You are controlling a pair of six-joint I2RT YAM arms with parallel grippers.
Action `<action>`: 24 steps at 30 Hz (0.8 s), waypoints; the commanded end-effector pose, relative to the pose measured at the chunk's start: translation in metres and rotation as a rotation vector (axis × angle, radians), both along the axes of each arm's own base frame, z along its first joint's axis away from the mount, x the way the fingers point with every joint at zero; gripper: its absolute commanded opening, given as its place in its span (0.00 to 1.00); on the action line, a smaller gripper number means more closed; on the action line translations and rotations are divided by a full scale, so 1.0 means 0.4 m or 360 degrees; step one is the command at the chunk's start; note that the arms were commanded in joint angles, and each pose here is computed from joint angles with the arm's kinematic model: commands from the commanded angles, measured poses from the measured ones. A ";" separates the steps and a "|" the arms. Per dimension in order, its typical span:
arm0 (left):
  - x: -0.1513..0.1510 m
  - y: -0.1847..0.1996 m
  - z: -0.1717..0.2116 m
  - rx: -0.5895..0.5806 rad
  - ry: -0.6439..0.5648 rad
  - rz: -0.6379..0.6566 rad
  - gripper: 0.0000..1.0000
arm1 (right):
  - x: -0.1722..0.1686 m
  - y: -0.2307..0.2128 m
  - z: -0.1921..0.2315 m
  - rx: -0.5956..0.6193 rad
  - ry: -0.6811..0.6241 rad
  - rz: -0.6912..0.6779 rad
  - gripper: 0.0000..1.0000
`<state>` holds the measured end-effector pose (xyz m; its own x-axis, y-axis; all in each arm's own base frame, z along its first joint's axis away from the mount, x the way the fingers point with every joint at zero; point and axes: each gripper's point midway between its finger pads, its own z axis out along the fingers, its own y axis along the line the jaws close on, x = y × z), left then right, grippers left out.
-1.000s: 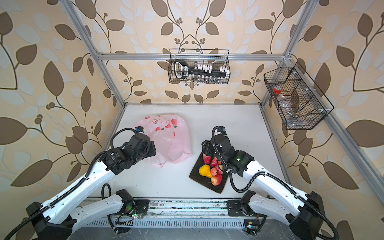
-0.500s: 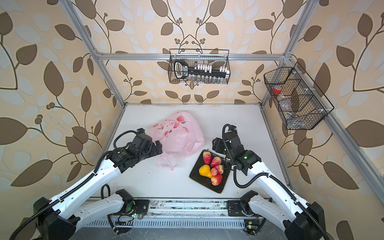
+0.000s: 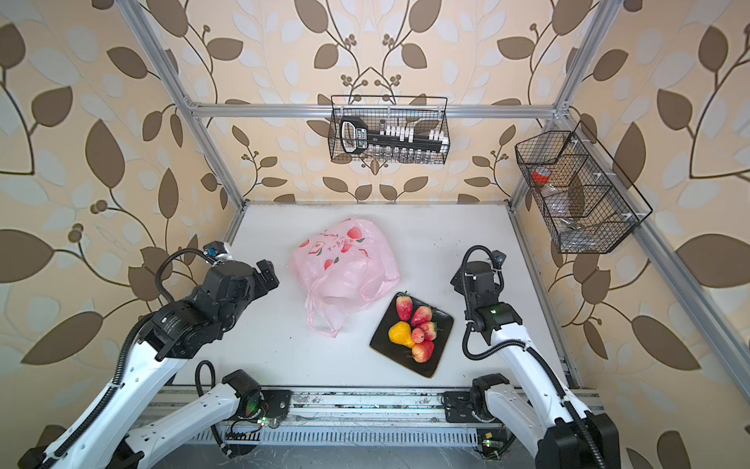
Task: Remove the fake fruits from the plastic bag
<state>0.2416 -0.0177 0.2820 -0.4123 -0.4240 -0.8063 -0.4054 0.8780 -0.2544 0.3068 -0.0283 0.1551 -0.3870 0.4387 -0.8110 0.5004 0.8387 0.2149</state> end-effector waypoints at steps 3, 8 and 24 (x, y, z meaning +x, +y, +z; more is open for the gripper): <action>0.058 0.123 -0.088 0.0288 0.0012 0.0398 0.99 | 0.047 -0.091 -0.030 -0.0214 -0.0176 -0.0113 0.91; 0.125 0.182 -0.175 0.0306 -0.0057 0.0488 0.99 | 0.106 -0.077 -0.069 -0.0399 -0.0259 0.0058 0.96; 0.280 0.184 -0.349 0.0457 -0.0149 0.0254 0.99 | 0.132 -0.043 -0.084 -0.0482 -0.0573 0.0351 0.98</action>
<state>0.3260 0.0621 0.1075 -0.3941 -0.2955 -0.8703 -0.5953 0.8035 -0.0032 0.3505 -0.0504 0.0891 -0.2447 0.1205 -0.9621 0.2904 0.9558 0.0458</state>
